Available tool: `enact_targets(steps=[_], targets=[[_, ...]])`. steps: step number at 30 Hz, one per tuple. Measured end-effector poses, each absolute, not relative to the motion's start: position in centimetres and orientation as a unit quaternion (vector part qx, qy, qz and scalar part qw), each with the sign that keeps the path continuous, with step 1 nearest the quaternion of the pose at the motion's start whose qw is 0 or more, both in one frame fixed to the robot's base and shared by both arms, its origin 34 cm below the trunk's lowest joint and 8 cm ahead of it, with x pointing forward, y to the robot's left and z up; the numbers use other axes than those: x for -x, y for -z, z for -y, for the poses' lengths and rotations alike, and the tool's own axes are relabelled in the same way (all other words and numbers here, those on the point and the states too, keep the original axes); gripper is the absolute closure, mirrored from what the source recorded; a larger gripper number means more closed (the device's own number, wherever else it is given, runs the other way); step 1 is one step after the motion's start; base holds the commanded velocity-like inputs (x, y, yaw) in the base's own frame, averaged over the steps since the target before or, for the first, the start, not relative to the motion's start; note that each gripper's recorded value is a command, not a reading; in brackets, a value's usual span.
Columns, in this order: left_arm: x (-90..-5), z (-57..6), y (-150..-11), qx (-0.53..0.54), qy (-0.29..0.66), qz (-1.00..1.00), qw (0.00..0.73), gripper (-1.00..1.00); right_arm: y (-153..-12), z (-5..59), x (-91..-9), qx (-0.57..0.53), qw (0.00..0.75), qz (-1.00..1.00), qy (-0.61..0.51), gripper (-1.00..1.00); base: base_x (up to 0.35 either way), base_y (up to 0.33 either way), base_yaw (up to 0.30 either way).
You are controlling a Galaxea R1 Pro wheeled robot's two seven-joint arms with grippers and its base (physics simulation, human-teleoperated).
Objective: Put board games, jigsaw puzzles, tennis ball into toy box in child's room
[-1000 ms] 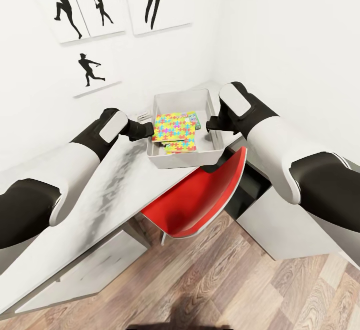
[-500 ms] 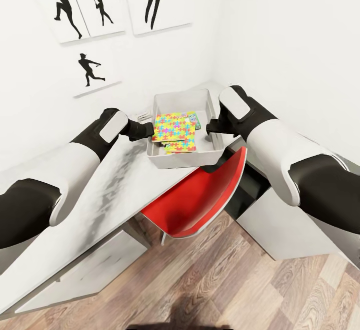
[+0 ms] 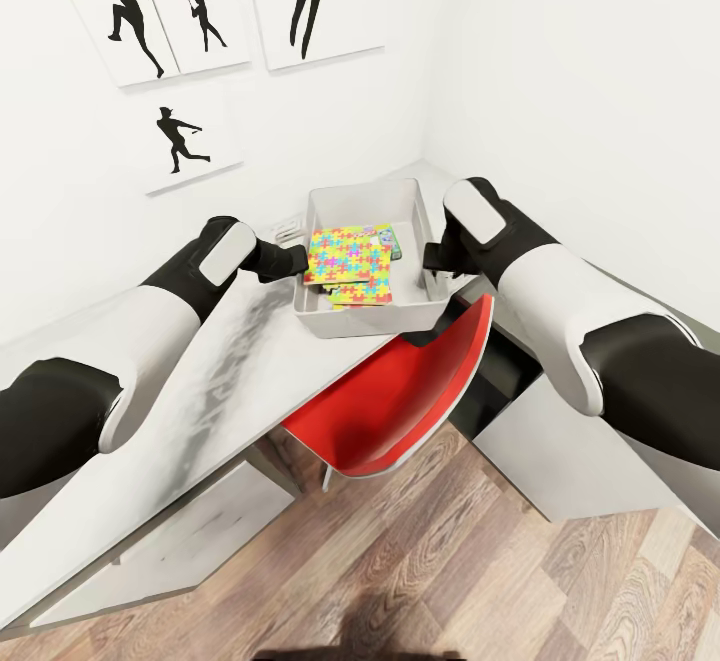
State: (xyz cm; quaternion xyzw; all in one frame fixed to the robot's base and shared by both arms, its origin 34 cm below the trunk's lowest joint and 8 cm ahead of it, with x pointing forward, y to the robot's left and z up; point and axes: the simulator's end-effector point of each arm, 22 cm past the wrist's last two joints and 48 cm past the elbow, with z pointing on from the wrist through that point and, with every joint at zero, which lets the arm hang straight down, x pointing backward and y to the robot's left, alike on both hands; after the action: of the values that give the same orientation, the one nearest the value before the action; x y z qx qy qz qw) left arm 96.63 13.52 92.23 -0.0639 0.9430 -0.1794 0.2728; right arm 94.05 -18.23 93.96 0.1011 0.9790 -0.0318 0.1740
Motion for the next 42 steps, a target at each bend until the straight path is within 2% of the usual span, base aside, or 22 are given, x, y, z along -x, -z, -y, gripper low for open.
enact_targets(steps=[42], targets=[[-96.7, -13.4, -94.7, 0.061, 0.182, -0.939, 0.287, 1.00, -96.4, 18.2, -94.2, -0.097, 0.190, -0.976, 0.032, 1.00, 0.000, 0.000, 0.000]])
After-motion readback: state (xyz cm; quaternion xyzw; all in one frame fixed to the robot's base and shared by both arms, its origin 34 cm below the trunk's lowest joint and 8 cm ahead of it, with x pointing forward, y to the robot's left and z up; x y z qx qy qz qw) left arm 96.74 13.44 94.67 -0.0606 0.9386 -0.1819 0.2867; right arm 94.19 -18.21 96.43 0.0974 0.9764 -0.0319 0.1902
